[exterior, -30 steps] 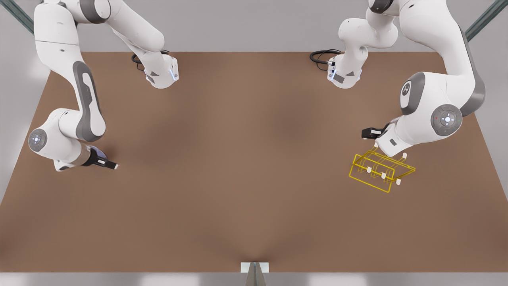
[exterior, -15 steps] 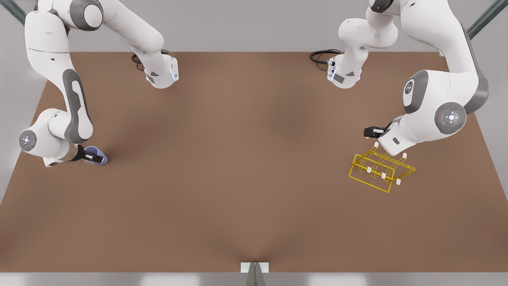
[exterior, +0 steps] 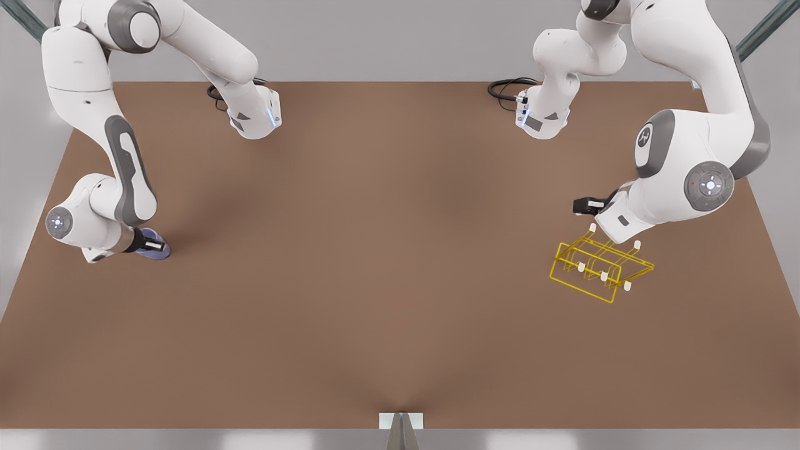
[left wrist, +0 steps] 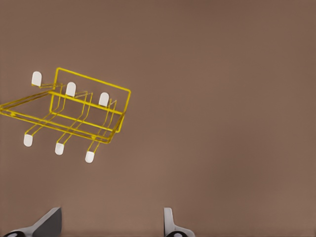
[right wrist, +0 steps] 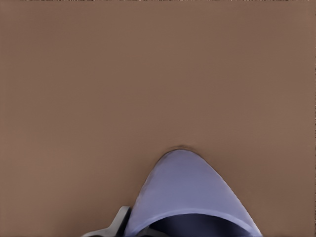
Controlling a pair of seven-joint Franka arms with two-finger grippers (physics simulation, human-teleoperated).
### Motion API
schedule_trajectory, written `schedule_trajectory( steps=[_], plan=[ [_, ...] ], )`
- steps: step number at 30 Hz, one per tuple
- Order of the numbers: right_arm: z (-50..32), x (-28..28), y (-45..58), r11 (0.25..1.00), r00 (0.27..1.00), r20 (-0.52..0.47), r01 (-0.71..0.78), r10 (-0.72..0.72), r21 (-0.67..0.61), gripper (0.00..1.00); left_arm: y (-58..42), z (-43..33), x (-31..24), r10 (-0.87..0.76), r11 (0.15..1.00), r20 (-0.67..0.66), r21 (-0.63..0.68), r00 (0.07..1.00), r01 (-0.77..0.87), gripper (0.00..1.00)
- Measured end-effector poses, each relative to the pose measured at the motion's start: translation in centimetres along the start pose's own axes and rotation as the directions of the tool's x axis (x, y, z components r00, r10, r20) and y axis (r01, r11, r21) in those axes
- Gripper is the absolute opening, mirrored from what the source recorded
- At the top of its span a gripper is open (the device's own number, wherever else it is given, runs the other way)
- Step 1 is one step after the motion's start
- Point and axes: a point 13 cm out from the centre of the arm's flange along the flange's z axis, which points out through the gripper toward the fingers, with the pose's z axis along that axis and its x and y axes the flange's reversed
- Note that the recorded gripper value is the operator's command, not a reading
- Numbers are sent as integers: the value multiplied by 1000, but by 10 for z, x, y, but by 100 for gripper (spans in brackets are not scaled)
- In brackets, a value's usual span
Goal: Place the cup on the cup holder
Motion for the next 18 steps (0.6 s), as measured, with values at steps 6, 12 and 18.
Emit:
schedule_trajectory(
  steps=[6,12,18],
  plan=[
    [-25,-3,2,1000,999,29,24,-25,20,21,0,3,-1,-1,1000,-6,0,1000,1,100],
    [-66,-25,90,991,990,71,125,-121,-46,21,2,4,-3,-5,1000,-6,0,1000,5,100],
    [-97,10,378,898,974,75,226,-214,-378,21,4,2,-2,-6,1000,-2,0,1000,6,100]
  ],
)
